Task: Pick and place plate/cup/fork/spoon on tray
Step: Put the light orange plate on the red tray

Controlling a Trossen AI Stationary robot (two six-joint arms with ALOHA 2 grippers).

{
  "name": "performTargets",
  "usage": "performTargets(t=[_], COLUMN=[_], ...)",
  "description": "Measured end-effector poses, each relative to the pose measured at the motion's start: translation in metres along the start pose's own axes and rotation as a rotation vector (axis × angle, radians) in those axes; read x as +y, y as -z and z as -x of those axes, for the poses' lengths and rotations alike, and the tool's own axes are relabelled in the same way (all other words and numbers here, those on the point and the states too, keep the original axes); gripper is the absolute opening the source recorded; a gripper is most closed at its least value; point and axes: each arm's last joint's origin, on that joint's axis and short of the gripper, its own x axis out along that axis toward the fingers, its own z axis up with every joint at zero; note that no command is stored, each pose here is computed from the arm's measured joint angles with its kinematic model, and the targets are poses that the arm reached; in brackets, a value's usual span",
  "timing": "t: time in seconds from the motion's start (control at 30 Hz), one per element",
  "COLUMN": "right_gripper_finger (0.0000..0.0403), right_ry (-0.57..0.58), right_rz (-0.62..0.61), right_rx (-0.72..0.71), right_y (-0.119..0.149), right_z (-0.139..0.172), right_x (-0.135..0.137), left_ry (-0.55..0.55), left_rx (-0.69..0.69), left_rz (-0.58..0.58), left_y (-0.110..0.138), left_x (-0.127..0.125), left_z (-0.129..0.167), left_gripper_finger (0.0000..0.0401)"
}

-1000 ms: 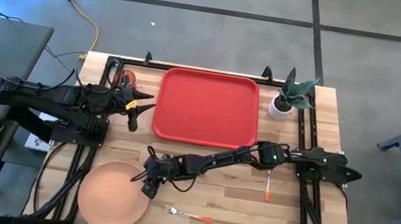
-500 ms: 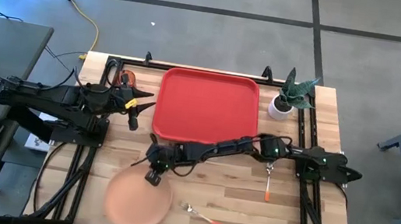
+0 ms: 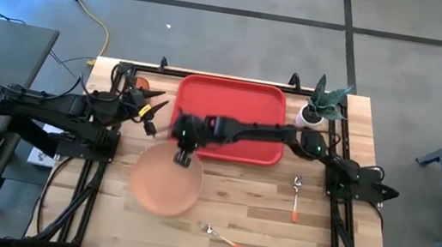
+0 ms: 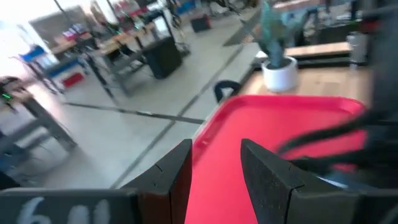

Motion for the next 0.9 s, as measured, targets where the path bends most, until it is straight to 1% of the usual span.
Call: performTargets(t=[0.07, 0.2, 0.3, 0.43, 0.57, 0.67, 0.73, 0.83, 0.9], right_gripper_finger=[0.0002, 0.0002, 0.0001, 0.0001, 0.0001, 0.0001, 0.0001, 0.0001, 0.0001], right_ry=[0.020, 0.082, 0.140, 0.262, 0.313, 0.320, 0.324, 0.339, 0.343], right_rz=[-0.030, -0.100, -0.146, -0.201, -0.258, -0.271, -0.272, -0.304, -0.327], right_rx=[0.000, -0.001, -0.028, -0.068, -0.006, 0.053, 0.064, 0.000, -0.084], right_y=[-0.004, -0.009, -0.013, -0.017, -0.009, 0.004, 0.014, 0.031, 0.045], right_z=[0.003, 0.010, 0.018, 0.032, 0.041, 0.048, 0.056, 0.074, 0.088], right_x=[-0.024, -0.070, -0.101, -0.140, -0.175, -0.192, -0.197, -0.201, -0.201], left_ry=[-0.022, -0.030, -0.032, -0.051, -0.074, -0.084, -0.092, -0.102, -0.104], left_rx=[-0.024, -0.053, -0.028, 0.021, 0.091, 0.140, 0.170, 0.199, 0.207], left_rz=[-0.019, -0.036, -0.056, -0.083, -0.101, -0.117, -0.115, -0.121, -0.121], left_y=[-0.003, -0.007, -0.004, 0.001, 0.008, 0.013, 0.016, 0.019, 0.019], left_x=[0.001, 0.002, 0.002, 0.003, 0.004, 0.005, 0.005, 0.005, 0.004], left_z=[0.000, 0.000, -0.001, -0.007, -0.014, -0.018, -0.021, -0.026, -0.029], left_gripper_finger=[0.0126, 0.0126, 0.0126, 0.0126, 0.0126, 0.0126, 0.0126, 0.0126, 0.0126])
